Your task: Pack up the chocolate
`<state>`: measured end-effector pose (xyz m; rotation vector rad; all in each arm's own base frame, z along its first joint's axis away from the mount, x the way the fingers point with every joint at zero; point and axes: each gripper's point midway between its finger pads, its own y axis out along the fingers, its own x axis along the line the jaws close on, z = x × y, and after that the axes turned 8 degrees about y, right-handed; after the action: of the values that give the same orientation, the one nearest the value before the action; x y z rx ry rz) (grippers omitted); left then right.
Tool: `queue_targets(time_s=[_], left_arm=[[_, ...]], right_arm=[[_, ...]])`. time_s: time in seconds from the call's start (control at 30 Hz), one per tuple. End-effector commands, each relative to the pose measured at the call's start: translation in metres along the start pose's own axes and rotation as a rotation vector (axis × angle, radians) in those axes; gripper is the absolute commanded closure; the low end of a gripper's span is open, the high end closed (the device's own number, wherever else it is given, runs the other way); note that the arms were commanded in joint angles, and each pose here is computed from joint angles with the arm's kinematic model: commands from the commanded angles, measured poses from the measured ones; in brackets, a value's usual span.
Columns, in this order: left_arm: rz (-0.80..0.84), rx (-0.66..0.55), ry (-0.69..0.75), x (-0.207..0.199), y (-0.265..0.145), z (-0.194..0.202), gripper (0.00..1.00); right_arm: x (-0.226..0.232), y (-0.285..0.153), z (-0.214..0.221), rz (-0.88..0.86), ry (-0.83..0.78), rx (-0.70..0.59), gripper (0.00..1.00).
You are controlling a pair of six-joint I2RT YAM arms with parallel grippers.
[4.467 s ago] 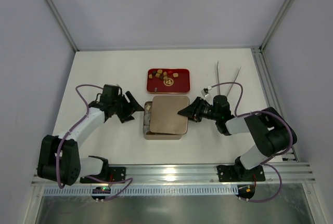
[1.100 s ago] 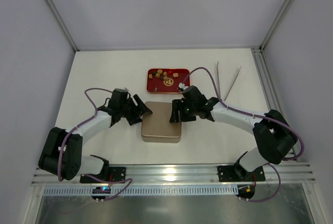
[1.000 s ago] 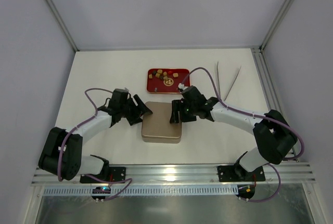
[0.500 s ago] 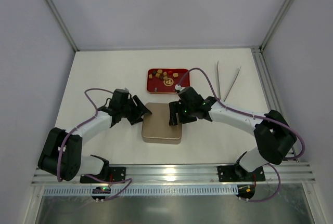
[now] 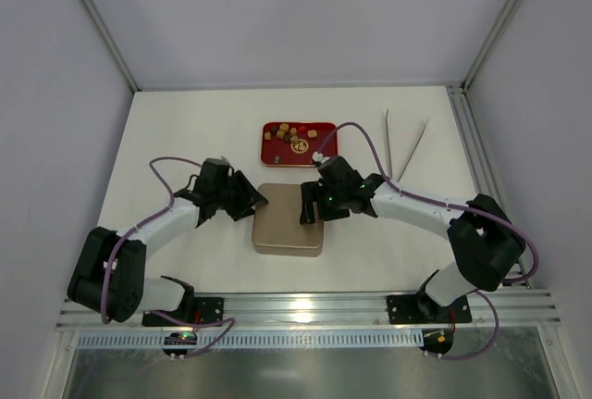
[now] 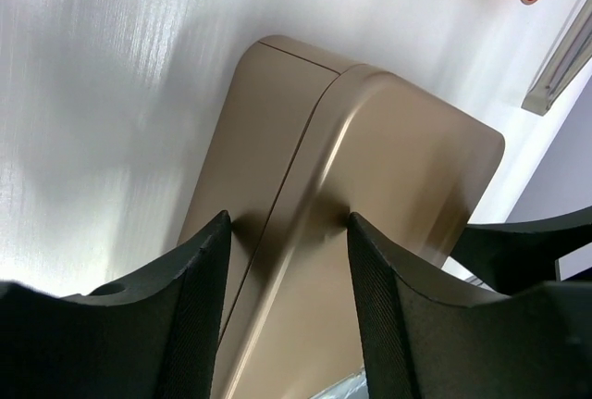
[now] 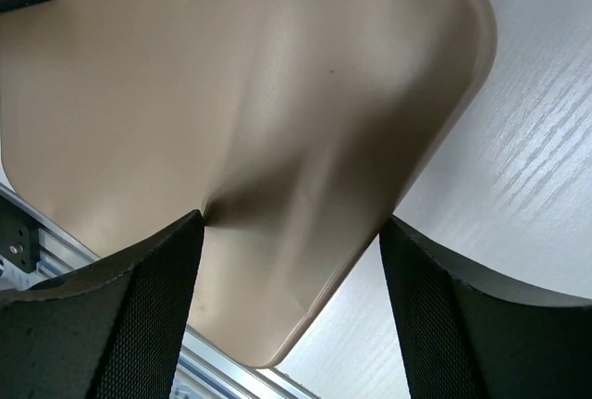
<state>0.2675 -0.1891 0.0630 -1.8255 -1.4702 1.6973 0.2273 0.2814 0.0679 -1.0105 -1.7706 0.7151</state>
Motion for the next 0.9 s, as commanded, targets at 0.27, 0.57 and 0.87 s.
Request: queue_targets(time_s=[0.27,0.57,0.87], left_arm=[[-0.158,0.079,-0.031,0.049,0.007,0.037,0.53],[-0.167,0.088,-0.029,0.052,0.007,0.042,0.55],[-0.162,0.094,-0.018,0.049,0.007,0.046,0.55]], right_arm=[[-0.003,0.016,-0.004,-0.119,0.085,-0.025,0.25],[-0.019,0.026,0.0,-0.141,0.15,-0.011,0.35],[-0.028,0.027,0.002,-0.163,0.201,-0.006,0.52]])
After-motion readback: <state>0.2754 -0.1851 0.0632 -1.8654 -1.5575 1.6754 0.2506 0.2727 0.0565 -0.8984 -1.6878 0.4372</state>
